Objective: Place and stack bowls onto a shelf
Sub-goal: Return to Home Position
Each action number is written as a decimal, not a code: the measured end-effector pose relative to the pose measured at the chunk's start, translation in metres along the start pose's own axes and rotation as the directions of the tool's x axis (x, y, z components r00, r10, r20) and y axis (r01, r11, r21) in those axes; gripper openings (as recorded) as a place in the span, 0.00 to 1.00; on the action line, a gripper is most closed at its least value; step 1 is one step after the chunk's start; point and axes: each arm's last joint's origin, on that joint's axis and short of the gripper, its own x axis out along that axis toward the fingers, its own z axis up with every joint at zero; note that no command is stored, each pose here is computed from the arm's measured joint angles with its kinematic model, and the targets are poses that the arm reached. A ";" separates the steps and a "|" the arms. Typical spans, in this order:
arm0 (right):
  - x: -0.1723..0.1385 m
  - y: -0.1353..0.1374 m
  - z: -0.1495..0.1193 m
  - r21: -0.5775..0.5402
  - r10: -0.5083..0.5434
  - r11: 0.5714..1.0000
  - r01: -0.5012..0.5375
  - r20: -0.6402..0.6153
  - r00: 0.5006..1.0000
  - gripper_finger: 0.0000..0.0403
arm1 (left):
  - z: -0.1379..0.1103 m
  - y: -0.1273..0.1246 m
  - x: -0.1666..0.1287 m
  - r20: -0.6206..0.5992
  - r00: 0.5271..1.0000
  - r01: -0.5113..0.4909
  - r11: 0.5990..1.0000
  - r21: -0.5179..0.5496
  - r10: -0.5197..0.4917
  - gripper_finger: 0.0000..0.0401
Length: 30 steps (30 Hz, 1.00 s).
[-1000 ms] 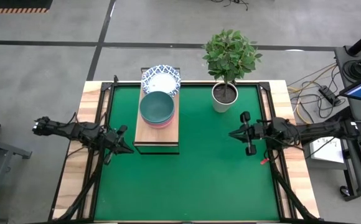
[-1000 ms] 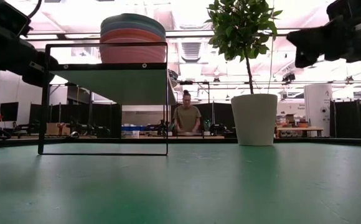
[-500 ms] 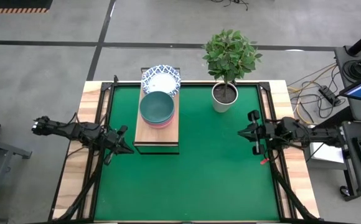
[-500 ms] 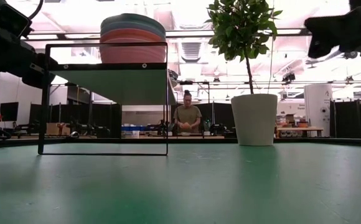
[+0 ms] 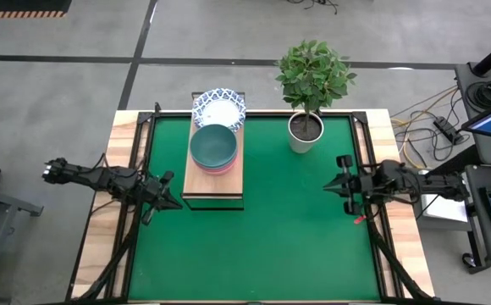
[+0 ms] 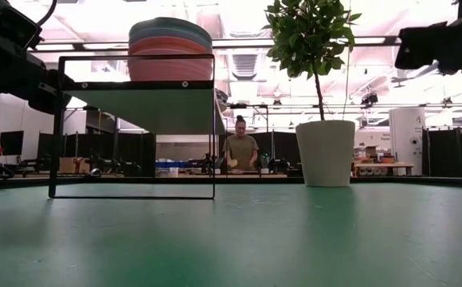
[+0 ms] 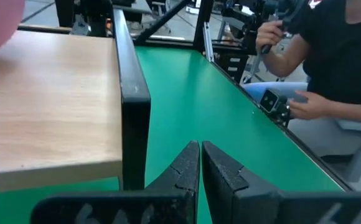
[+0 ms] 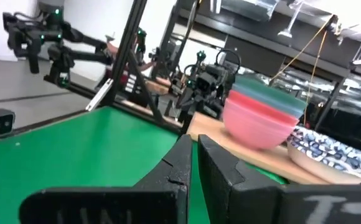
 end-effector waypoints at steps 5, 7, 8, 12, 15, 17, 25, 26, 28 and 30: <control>0.000 0.001 -0.005 0.024 -0.021 0.999 0.022 -0.064 0.998 0.04 | 0.000 0.000 0.000 -0.005 1.000 -0.001 1.000 -0.001 0.001 0.00; 0.001 0.000 -0.007 0.028 -0.040 0.999 0.043 -0.092 0.995 0.04 | 0.000 0.000 0.000 -0.004 1.000 -0.001 1.000 -0.001 0.001 0.00; 0.001 0.000 -0.008 0.028 -0.050 0.998 0.053 -0.100 0.994 0.04 | 0.000 0.000 0.000 -0.006 1.000 -0.001 1.000 -0.001 0.001 0.00; 0.002 0.000 -0.009 0.030 -0.060 0.998 0.064 -0.119 0.991 0.04 | 0.000 0.000 0.001 -0.007 1.000 -0.001 1.000 -0.001 0.001 0.00; 0.002 0.000 -0.010 0.042 -0.058 0.997 0.064 -0.128 0.990 0.04 | 0.000 0.000 0.001 -0.007 1.000 -0.001 1.000 -0.001 0.001 0.00; 0.002 0.000 -0.010 0.043 -0.057 0.997 0.063 -0.130 0.990 0.04 | -0.001 0.000 0.001 -0.010 1.000 -0.001 1.000 -0.001 0.001 0.00; 0.003 0.000 -0.010 0.044 -0.056 0.997 0.062 -0.133 0.990 0.04 | -0.001 0.000 0.001 -0.009 1.000 -0.001 1.000 -0.001 0.001 0.00; 0.003 0.000 -0.010 0.043 -0.056 0.997 0.062 -0.133 0.990 0.04 | -0.001 0.000 0.001 -0.010 1.000 -0.001 1.000 -0.001 0.001 0.00; 0.003 0.000 -0.010 0.043 -0.056 0.997 0.062 -0.132 0.990 0.04 | -0.001 0.000 0.001 -0.010 1.000 -0.001 1.000 -0.001 0.001 0.00; 0.003 0.000 -0.010 0.043 -0.056 0.997 0.062 -0.132 0.990 0.04 | -0.001 0.000 0.001 -0.010 1.000 -0.001 1.000 -0.001 0.001 0.00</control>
